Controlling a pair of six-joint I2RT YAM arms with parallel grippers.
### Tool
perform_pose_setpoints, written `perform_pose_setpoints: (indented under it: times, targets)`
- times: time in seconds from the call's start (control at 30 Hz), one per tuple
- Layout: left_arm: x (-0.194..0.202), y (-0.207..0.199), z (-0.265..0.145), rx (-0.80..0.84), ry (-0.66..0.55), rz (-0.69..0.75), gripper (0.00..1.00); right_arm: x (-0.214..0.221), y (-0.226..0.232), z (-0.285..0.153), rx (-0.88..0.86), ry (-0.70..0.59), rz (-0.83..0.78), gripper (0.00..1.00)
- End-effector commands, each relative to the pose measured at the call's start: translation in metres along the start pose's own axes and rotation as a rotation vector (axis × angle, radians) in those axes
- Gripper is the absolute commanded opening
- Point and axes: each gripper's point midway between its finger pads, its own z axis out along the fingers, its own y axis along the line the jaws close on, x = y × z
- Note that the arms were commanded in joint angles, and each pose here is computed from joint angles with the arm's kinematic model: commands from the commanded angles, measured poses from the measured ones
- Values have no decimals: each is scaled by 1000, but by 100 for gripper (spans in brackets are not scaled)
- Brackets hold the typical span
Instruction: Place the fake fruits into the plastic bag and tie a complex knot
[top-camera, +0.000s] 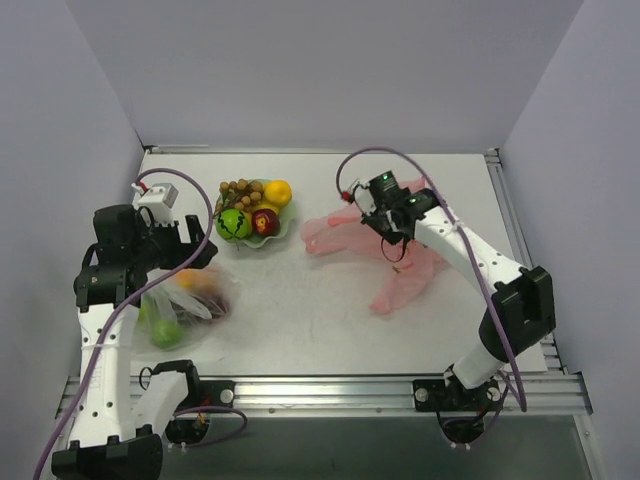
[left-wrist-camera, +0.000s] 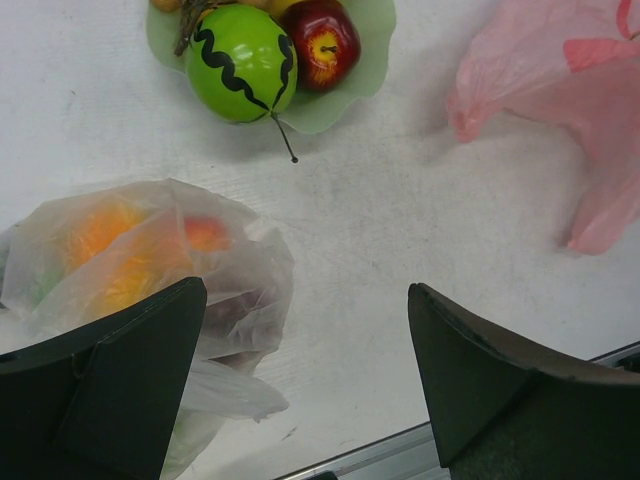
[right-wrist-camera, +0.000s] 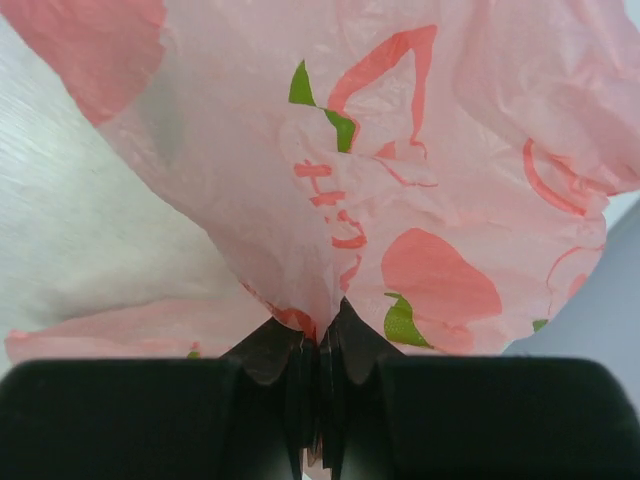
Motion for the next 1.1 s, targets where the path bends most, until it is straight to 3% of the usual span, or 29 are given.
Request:
perform_pose_setpoints:
  times: [0.0,0.17,0.27,0.53,0.87,1.07]
  targets:
    - [-18,-16,-7,63,-101,-13,93,-22,0,-62,-236,-192,247,0]
    - [-37,-14,-10,38,-172,-22,94,-34,2,-103,-463,-341,471,0]
    - [-50,-12,-10,22,-213,-32,94,-35,-2,-112,-532,-369,583,0]
    - [-77,5,4,-41,-268,-5,90,-47,3,-134,-925,-446,896,0]
    - [-88,49,50,-175,-224,54,87,-32,27,-96,-909,-500,935,0]
    - [-107,52,94,-128,-238,36,75,-22,32,-87,-859,-513,896,0]
